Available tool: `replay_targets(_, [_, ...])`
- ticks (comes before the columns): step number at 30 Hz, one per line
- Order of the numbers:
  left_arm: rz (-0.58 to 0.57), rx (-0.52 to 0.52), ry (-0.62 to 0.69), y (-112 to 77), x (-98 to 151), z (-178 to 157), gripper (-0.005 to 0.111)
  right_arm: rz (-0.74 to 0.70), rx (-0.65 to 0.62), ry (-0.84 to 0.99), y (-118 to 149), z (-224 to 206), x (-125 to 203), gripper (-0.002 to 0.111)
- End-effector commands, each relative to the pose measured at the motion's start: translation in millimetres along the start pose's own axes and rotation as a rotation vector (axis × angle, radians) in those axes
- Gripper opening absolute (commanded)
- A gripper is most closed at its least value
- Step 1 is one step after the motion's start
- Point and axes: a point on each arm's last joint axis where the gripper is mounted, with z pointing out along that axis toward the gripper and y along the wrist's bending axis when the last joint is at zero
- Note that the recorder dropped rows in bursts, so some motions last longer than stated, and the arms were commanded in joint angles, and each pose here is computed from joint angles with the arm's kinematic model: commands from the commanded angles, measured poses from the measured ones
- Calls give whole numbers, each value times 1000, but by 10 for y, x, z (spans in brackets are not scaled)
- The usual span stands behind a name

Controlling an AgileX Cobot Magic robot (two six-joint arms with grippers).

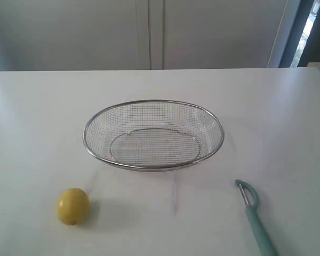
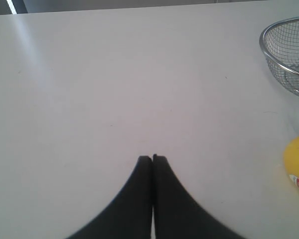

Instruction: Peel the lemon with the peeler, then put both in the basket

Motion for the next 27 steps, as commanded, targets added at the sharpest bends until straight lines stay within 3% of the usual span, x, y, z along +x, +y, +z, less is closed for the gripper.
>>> replay_targets(1, [1,-7,-4,5,6,2,0,-42,134,-145,-102,73,-349,0])
replay_targets(5, [1,-7,-4,5,6,2,0,-174,118,-100,-63,220,-496,0])
replay_targets(8, [1,-7,-4,5,6,2,0,-292,37,171,6,446,-359,0])
replay_targets(10, [1,-7,-4,5,6,2,0,-288,1,286,35,533,-267,0])
replay_targets(18, [1,-7,-4,5,6,2,0,-185,-115,715,162,913,257,0])
replay_targets(27, [1,-7,-4,5,6,2,0,72,-178,1154,325,1080,782,0])
